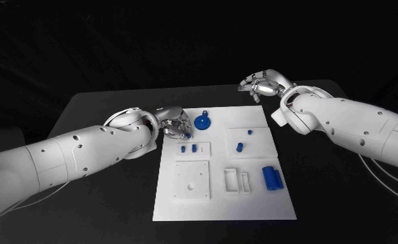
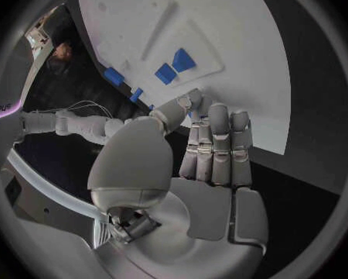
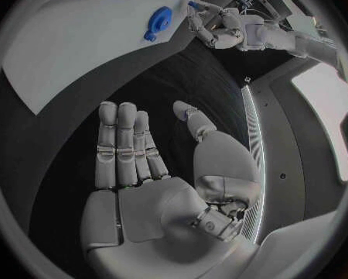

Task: Assemble the parts on the task board

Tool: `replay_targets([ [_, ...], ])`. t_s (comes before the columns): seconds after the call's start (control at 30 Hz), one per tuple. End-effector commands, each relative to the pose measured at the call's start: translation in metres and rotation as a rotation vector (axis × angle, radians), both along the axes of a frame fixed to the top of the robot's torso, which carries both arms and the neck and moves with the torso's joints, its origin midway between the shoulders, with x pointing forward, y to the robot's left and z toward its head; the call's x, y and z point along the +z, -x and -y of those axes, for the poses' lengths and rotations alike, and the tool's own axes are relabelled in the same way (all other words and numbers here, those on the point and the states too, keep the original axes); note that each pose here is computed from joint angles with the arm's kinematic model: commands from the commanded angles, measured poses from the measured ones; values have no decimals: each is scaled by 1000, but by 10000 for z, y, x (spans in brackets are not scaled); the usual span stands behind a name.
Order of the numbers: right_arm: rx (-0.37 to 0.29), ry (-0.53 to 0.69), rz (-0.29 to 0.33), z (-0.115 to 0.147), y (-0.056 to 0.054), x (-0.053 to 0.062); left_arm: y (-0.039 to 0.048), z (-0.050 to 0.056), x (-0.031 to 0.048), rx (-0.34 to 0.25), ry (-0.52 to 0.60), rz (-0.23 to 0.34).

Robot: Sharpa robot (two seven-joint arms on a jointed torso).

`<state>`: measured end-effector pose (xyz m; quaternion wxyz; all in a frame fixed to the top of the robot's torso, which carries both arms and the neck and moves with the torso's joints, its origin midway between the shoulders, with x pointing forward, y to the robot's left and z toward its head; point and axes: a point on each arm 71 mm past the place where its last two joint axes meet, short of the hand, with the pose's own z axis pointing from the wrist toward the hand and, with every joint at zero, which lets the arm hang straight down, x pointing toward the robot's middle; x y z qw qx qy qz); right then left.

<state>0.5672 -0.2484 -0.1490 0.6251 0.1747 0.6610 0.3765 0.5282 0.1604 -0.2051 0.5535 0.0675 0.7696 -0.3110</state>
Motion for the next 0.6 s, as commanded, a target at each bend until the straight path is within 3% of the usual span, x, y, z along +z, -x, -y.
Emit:
replay_targets([
  [0.03, 6, -6, 1, -8, 1, 4, 12, 40, -14, -17, -16, -10],
  [0.6, 7, -6, 2, -12, 0, 4, 17, 103, -21, -22, -15, -18],
])
